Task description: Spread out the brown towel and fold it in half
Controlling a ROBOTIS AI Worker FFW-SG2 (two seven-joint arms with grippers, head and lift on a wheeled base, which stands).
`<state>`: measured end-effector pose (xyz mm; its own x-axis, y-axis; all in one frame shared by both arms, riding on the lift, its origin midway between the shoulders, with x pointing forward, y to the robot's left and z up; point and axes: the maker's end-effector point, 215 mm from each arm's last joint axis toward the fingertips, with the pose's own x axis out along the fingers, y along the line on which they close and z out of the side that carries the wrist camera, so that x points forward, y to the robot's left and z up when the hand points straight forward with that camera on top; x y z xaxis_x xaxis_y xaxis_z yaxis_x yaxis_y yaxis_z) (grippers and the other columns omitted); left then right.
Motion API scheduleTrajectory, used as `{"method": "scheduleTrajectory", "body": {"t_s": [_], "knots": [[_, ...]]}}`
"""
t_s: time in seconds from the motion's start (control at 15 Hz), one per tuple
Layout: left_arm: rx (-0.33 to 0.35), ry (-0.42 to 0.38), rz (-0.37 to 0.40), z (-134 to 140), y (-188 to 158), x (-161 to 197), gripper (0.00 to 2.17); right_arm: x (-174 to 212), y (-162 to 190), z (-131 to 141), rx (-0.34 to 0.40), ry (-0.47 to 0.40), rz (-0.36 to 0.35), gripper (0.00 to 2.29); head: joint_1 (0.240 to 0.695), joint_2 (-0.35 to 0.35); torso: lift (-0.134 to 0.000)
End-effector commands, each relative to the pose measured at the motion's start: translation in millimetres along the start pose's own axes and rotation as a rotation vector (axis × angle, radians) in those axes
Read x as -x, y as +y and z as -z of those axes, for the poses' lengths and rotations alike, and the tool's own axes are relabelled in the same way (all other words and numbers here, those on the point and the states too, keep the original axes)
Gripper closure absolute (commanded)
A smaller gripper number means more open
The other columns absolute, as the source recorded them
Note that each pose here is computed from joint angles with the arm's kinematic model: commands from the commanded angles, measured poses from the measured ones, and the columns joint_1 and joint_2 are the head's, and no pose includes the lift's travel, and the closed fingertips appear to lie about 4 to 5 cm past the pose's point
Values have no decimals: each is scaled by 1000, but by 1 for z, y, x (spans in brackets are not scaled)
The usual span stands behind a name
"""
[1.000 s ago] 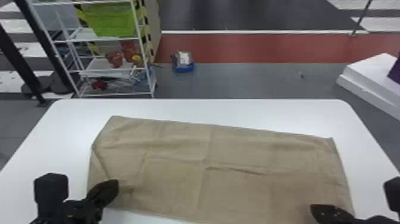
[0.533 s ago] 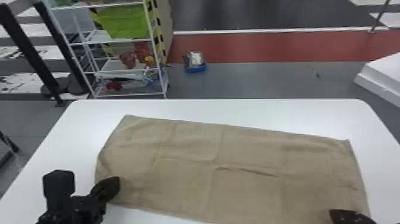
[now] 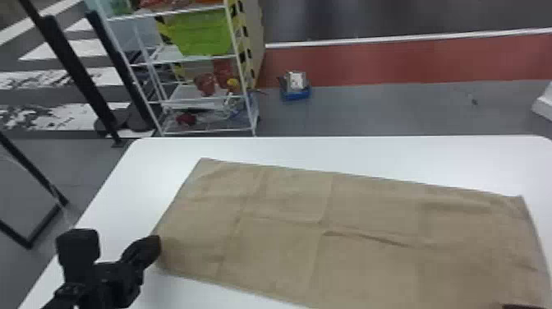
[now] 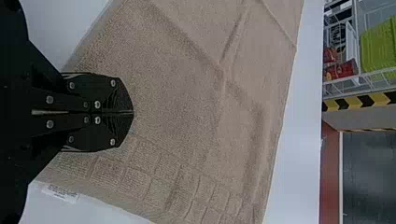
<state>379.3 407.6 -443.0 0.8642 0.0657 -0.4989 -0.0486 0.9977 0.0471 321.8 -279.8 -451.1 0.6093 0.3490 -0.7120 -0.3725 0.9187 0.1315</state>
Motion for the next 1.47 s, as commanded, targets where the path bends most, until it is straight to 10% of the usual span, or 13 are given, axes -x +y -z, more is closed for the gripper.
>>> {"method": "scheduleTrajectory", "body": {"t_s": [0.0,0.6,0.67,0.87,1.0,1.4], "knots": [[-5,3,-36,3,18,3,1943,2,-1,1,-6,6,3,1892,695,205,-124],[28,-130,-110,-79,42,10,1804,17,-45,-53,-16,-97,80,1889,695,231,-124],[37,-145,-106,-89,42,2,1531,16,-55,-63,-17,-114,95,1865,695,220,-124],[73,-161,-60,-111,38,-26,545,3,-74,-102,20,-220,97,971,695,176,-124],[70,-160,6,-127,25,-54,313,-10,-87,-139,73,-318,100,259,695,155,-124],[75,-76,223,-148,-3,-130,319,-62,-111,-213,179,-389,106,289,695,93,-124]]}}
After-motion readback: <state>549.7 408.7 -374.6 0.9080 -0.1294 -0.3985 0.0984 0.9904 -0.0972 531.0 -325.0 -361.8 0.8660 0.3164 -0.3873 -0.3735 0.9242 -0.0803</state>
